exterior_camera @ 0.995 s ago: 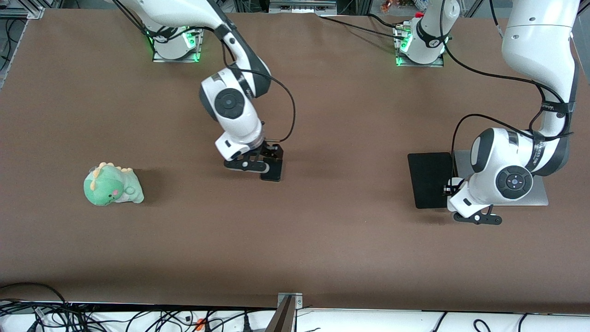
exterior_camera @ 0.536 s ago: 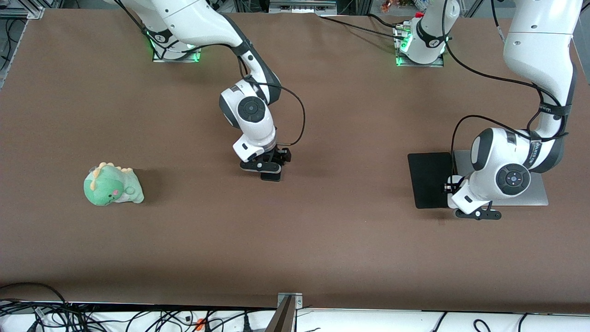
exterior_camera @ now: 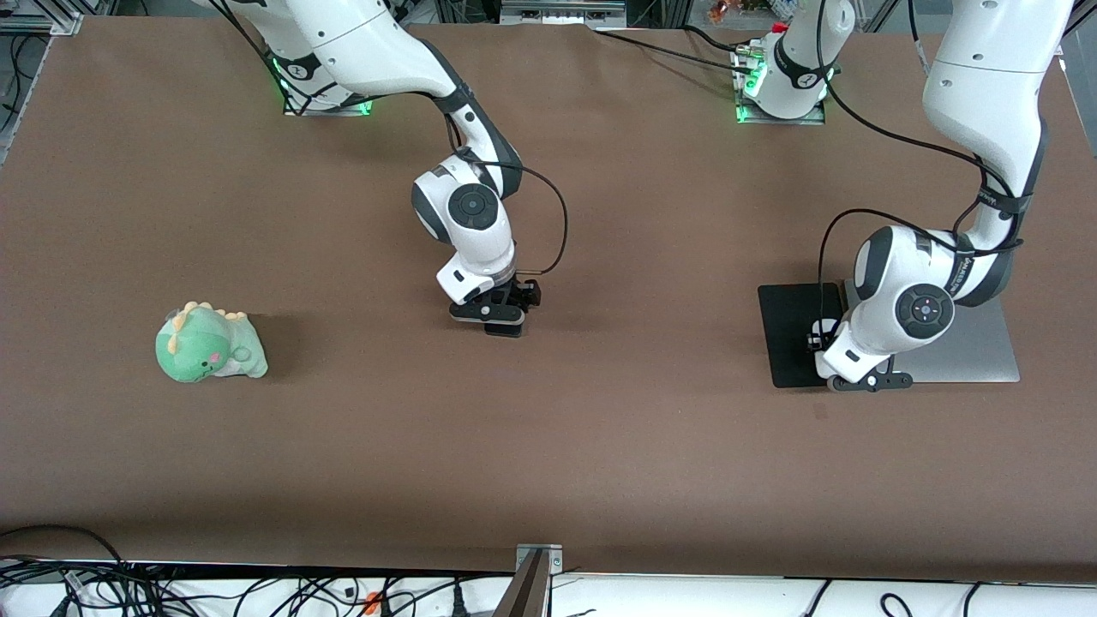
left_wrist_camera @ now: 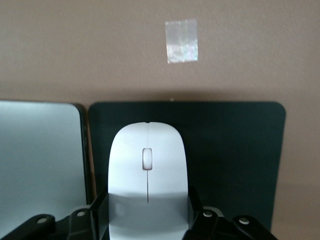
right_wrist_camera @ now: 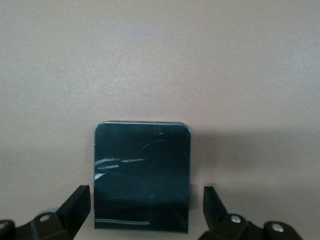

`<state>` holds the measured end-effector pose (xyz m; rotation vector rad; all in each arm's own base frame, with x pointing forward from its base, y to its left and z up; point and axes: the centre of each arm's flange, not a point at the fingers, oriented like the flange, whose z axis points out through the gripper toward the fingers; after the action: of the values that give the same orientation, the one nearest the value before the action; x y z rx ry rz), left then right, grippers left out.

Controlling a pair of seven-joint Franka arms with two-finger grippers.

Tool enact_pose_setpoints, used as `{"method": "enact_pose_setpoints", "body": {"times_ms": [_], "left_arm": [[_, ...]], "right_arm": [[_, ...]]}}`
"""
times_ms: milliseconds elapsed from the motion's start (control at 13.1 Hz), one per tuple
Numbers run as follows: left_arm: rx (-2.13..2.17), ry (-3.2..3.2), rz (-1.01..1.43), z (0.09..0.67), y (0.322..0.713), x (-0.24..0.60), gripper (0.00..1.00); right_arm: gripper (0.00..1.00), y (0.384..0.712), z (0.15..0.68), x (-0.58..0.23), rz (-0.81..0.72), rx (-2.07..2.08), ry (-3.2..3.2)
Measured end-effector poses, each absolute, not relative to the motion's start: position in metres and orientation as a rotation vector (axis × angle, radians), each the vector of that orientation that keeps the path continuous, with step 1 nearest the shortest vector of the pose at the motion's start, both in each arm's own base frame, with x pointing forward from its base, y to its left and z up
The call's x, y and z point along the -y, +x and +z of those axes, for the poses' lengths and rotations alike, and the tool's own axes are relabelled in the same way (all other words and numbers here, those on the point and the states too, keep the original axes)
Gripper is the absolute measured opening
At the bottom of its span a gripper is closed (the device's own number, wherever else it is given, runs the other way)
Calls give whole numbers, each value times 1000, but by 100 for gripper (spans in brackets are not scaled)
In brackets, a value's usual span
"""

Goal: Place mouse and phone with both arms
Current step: 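Set the mouse on the pad while the right gripper carries the phone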

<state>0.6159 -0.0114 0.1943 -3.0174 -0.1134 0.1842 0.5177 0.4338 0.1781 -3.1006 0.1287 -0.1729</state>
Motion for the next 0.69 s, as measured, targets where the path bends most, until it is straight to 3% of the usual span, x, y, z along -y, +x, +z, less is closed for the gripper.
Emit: {"method": "enact_pose_setpoints", "body": {"times_ms": [536,612,689], "left_arm": [[137,-3015,203,196,603,22,62],[138,-3014,206,195,602,22,67],[140,-3014,206,195,602,22,78]], "right_arm": [[96,518,172,-434,-184,-137,-3094],[88,518,172,-434,-184,-138,-3094],[88,518,171,-434,-184,-138,-3094]]}}
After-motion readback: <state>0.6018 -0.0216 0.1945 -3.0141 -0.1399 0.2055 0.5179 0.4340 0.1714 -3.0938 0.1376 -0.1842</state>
